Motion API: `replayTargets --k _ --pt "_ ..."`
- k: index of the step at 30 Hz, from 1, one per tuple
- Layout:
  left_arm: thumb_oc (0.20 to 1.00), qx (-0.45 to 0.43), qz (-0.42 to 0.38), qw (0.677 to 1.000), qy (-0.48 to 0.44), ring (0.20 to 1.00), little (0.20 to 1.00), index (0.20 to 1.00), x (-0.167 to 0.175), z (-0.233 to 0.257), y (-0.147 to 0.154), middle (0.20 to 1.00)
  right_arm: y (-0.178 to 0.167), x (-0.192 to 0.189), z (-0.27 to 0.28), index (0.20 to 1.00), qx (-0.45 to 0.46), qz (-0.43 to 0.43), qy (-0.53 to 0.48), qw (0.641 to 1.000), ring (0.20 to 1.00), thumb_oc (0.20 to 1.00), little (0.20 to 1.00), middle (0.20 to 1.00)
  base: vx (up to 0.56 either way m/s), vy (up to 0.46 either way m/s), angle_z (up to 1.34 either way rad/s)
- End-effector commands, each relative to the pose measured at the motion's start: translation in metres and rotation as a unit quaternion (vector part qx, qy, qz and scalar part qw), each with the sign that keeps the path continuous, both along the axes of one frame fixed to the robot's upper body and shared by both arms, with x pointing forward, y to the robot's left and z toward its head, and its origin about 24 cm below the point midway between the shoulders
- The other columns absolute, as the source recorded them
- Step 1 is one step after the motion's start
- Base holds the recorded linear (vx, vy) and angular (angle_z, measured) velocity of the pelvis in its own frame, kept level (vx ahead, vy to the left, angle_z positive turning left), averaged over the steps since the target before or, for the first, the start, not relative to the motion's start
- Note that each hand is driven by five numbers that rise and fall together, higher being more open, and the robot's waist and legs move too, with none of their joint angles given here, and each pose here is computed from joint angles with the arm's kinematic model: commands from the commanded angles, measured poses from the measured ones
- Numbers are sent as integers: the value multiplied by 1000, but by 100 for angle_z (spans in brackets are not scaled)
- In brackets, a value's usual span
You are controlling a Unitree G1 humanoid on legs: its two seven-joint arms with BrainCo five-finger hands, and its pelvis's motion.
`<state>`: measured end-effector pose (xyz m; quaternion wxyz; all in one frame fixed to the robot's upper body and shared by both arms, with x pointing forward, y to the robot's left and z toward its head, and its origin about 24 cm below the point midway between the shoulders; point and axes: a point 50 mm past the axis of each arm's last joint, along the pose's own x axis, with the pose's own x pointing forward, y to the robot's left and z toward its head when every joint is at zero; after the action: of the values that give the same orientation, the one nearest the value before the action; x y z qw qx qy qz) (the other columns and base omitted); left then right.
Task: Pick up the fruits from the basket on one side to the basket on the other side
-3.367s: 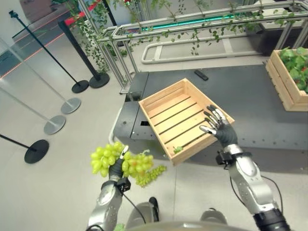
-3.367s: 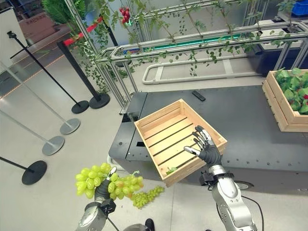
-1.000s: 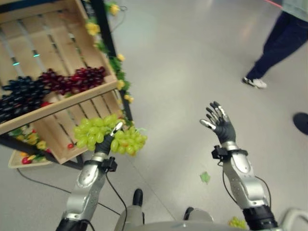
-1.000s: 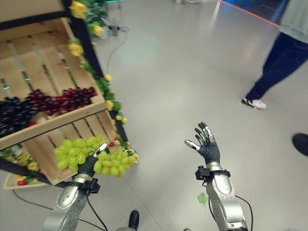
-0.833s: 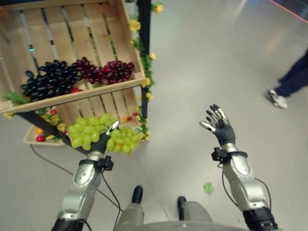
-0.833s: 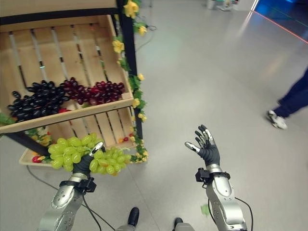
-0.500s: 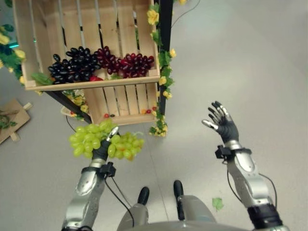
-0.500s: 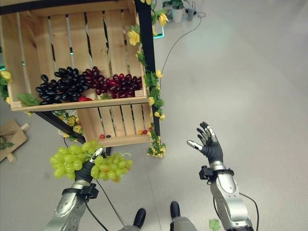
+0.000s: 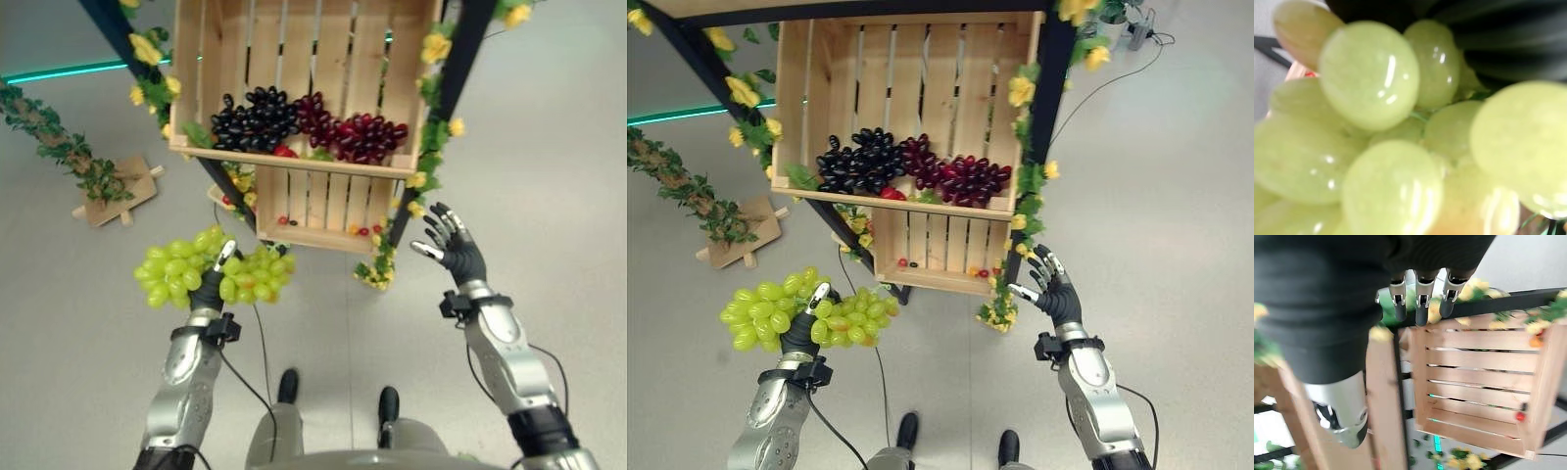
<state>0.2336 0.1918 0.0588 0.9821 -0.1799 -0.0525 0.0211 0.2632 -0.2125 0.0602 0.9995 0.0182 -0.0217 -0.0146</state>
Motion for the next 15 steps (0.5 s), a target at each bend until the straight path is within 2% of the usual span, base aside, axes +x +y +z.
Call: replayTargets --k 1,10,15 --pt "200 34 11 993 -116 200 200 200 2 50 14 200 0 -1 12 1000 15 -6 -38 999 1000 1000 1000 1000 191 218 -11" --pt "200 61 -12 984 -167 200 200 200 9 76 10 200 5 -6 -7 1000 21 8 5 1000 1000 1000 1000 1000 165 186 -5" --pt "200 84 -13 977 -198 200 200 200 13 92 8 200 18 1 -8 1000 30 26 6 999 1000 1000 1000 1000 37 138 -18"
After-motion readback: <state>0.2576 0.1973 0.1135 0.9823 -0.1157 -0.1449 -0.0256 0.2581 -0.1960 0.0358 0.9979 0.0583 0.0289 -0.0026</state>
